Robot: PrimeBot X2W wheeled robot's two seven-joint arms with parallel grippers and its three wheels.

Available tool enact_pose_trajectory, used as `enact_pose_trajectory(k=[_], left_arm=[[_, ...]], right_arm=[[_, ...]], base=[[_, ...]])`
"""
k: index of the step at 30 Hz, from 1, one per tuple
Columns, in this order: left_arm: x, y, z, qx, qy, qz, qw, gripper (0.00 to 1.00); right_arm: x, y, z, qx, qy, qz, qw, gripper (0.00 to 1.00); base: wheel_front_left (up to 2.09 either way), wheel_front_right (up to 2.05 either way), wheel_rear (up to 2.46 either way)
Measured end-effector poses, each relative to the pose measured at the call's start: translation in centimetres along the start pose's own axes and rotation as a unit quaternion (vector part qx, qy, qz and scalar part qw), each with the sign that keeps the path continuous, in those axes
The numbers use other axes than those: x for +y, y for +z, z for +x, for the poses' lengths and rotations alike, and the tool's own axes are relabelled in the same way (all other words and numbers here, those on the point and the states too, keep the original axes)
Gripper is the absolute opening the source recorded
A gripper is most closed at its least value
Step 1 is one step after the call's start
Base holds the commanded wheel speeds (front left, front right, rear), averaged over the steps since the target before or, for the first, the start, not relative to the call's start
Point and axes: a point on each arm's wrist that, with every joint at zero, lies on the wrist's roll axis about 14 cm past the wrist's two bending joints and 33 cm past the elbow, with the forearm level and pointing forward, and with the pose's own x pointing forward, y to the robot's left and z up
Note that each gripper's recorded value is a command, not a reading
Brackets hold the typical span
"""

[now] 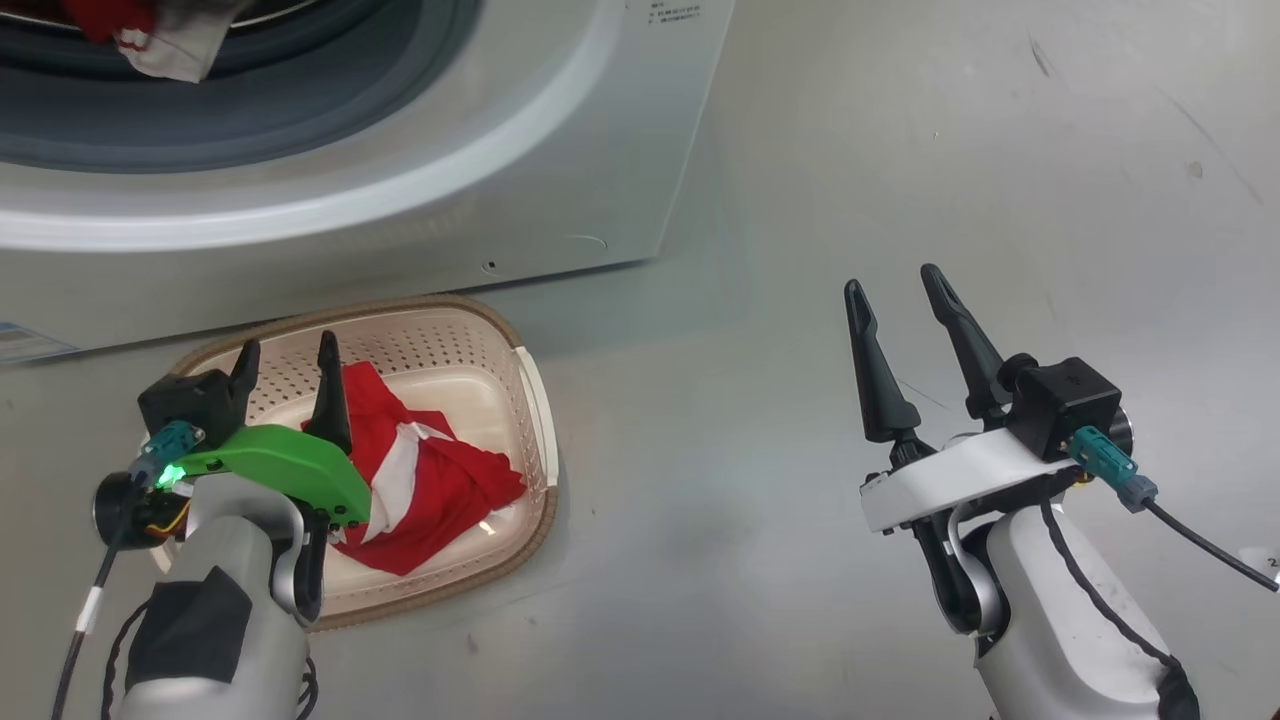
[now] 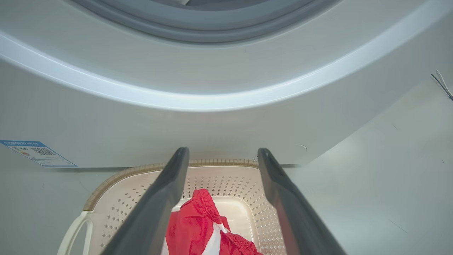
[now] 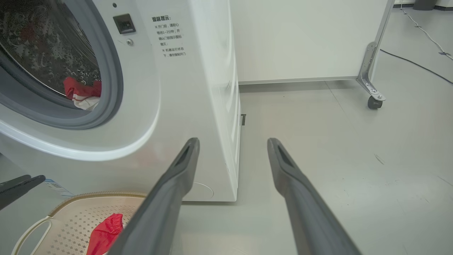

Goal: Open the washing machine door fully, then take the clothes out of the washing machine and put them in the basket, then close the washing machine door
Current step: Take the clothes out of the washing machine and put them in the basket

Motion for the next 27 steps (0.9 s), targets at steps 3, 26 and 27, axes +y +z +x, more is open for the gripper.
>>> enact_pose_trajectory(k=[3,26,27], left_arm=[[-1.0,3.4,-0.9,-0.047,-0.017,0.011,0.999,1.00],[-2.1,12.8,-11.9,-0.224,-0.020,0.053,0.973,1.00],[-2.3,12.5,-12.4,-0.224,-0.023,0.054,0.973,1.00]], right_arm=[[0.5,0.6,-0.7,-0.007,0.004,0.001,1.000,1.00],[4.1,4.0,-5.1,-0.055,0.047,-0.001,0.997,1.00],[4.1,4.1,-5.4,-0.056,0.046,0.000,0.997,1.00]], base=[[0.00,0.00,0.00],[0.00,0.00,0.00],[0.00,0.00,0.00]])
